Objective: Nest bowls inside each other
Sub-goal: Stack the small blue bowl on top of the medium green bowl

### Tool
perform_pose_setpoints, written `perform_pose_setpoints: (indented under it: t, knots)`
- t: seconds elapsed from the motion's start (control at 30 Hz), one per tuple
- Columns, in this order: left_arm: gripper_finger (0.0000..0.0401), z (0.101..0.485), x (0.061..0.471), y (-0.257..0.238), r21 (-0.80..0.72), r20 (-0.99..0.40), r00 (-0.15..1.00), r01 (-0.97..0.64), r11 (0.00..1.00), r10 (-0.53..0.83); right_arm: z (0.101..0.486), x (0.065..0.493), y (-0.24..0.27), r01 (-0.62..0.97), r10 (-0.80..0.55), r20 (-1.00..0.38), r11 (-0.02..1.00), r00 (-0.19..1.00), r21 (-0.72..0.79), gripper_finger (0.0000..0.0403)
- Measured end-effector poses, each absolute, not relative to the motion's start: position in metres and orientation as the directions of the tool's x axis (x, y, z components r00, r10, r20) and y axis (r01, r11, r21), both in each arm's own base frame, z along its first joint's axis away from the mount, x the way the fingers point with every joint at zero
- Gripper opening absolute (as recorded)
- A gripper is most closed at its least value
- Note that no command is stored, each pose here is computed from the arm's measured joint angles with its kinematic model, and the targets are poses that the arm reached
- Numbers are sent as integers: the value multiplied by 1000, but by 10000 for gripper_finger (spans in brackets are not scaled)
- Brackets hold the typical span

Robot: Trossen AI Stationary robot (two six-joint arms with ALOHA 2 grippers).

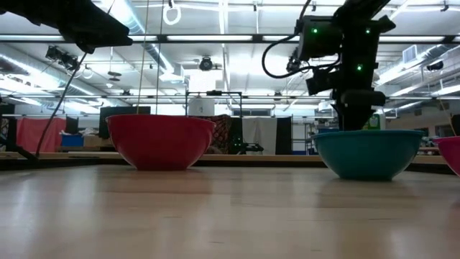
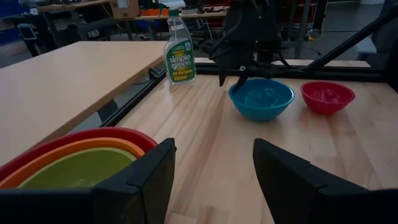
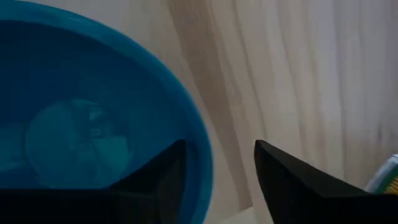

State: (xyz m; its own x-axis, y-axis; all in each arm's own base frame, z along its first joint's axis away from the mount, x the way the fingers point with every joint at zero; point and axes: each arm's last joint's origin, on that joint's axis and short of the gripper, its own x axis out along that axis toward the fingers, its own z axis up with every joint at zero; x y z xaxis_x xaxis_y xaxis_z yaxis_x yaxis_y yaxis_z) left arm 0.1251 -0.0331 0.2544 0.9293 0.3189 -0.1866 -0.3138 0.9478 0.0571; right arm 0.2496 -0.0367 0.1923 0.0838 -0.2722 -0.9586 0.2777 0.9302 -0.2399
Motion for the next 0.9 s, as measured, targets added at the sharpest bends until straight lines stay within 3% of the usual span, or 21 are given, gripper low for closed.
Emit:
perform_pose_setpoints:
  t: [0.5,0.63,0.9]
  knots:
    - [220,254,125,-33,52,-187,929,-315,948,319,188,256,-36,298,-201,-972,942,119,-158,10]
    - [220,254,125,-33,51,-187,929,-315,948,319,188,256,-37,303,-205,-971,939,121,-161,9]
    - [220,254,125,-33,50,-186,929,-315,948,319,191,256,-37,339,-225,-965,925,134,-168,52]
